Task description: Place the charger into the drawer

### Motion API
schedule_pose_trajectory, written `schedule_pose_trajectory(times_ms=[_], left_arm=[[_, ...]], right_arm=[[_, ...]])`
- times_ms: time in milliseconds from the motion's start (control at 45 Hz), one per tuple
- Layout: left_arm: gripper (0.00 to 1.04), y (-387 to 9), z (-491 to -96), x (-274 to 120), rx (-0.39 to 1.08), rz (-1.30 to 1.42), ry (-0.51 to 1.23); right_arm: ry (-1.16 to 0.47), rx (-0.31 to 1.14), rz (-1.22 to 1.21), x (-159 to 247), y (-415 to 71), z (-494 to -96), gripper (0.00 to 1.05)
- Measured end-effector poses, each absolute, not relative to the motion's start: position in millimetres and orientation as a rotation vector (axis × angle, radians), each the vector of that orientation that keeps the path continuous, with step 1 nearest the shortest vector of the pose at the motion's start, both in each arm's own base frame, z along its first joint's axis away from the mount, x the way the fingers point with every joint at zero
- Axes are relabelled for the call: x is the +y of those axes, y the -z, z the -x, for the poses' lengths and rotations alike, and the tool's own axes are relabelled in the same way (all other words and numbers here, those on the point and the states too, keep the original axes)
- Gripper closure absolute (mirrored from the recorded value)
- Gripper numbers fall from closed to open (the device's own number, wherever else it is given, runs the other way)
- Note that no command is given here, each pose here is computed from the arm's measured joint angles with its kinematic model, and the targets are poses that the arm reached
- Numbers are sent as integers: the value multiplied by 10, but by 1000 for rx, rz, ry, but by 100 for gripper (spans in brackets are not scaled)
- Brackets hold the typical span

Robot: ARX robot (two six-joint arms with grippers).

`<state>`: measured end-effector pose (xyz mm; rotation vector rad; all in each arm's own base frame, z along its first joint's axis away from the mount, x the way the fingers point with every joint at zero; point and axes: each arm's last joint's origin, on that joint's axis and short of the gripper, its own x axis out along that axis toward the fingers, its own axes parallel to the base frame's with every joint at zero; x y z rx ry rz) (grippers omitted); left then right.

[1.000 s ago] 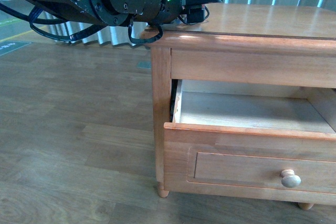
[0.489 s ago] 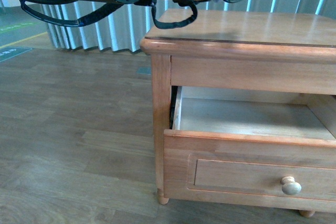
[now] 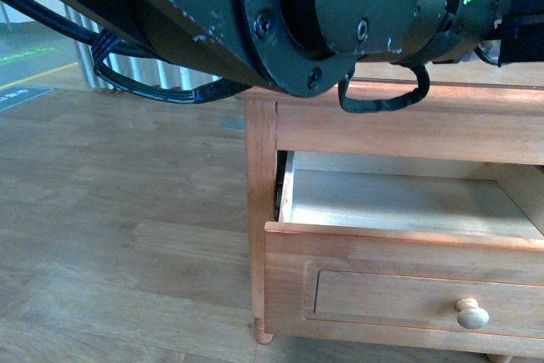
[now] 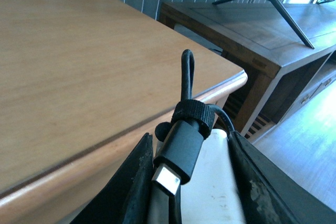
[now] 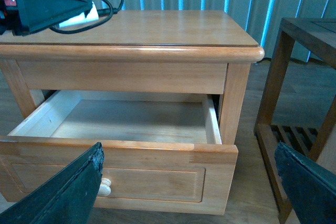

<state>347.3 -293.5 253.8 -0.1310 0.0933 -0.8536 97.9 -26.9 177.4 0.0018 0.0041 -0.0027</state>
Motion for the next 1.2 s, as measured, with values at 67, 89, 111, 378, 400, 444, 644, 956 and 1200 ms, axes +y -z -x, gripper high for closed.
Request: schedule_pose_trajectory(times_ms=[67, 89, 111, 378, 400, 444, 644, 956, 1200], left_arm=[[65, -2501, -3456, -2940, 106, 128, 856], [65, -2488, -3453, -2940, 112, 129, 855], [65, -2470, -3453, -2940, 119, 127, 853], [65, -2191, -3519, -2922, 212, 102, 826], [65, -2154, -3525, -2920, 223, 99, 824], [65, -2076, -3540, -2912, 247, 93, 818], [65, -1835, -3609, -2856, 314, 81, 793], [65, -1593, -3726, -2701, 370, 72, 711], [43, -1554, -3758, -2645, 379, 73, 681]], right_arm=[[3, 4, -2, -269, -1775, -979, 8], [3, 4, -2, -269, -1775, -979, 8], [3, 4, -2, -269, -1775, -979, 8], [3, 4, -2, -269, -1775, -979, 8], [3, 4, -2, -269, -1775, -979, 8], [3, 4, -2, -269, -1775, -979, 8], [3, 4, -2, -269, -1775, -979, 8], [3, 4, -2, -269, -1775, -979, 8], [3, 4, -2, -269, -1775, -979, 8]])
